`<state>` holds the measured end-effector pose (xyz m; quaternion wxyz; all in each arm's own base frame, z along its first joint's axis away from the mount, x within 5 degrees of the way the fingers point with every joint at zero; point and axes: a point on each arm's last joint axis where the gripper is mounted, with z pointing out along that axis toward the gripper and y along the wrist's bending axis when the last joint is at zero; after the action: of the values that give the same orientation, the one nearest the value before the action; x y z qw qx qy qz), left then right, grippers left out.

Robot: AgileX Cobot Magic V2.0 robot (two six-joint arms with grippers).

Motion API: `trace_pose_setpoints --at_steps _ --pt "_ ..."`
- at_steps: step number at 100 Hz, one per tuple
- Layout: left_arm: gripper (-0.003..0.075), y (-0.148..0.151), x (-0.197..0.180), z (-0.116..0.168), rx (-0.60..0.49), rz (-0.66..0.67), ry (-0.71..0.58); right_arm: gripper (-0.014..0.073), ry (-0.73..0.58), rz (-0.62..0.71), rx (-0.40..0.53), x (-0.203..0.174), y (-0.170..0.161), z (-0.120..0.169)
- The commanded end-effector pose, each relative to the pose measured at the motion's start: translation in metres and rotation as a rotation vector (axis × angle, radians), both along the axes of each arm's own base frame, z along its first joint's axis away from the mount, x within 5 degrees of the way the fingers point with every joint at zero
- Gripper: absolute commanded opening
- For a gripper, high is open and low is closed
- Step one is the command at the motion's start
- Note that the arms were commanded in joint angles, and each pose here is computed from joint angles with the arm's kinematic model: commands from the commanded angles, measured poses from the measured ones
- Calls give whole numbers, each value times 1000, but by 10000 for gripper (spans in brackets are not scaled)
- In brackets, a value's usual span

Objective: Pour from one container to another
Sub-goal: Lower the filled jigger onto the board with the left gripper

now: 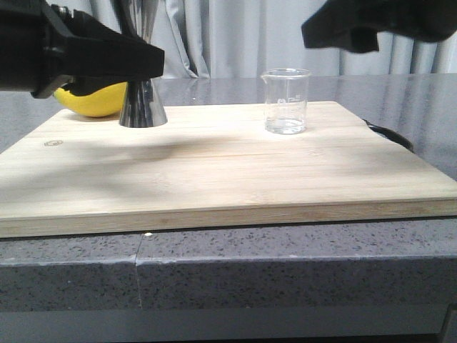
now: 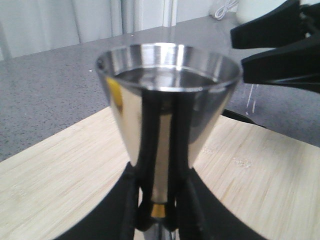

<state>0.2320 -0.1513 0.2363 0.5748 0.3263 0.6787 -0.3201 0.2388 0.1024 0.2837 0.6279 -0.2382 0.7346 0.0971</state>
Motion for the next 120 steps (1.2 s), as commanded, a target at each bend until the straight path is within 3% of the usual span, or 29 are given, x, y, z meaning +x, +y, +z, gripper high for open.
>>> trace_pose_setpoints --at_steps 1,56,120 --pt "-20 0 7 21 -115 -3 -81 507 -131 25 47 -11 0 30" --pt "-19 -15 37 11 -134 -42 -114 507 -317 55 122 -65 -14 82" --pt "-19 -17 41 0 -141 -53 -113 507 -298 38 108 -71 -18 83"
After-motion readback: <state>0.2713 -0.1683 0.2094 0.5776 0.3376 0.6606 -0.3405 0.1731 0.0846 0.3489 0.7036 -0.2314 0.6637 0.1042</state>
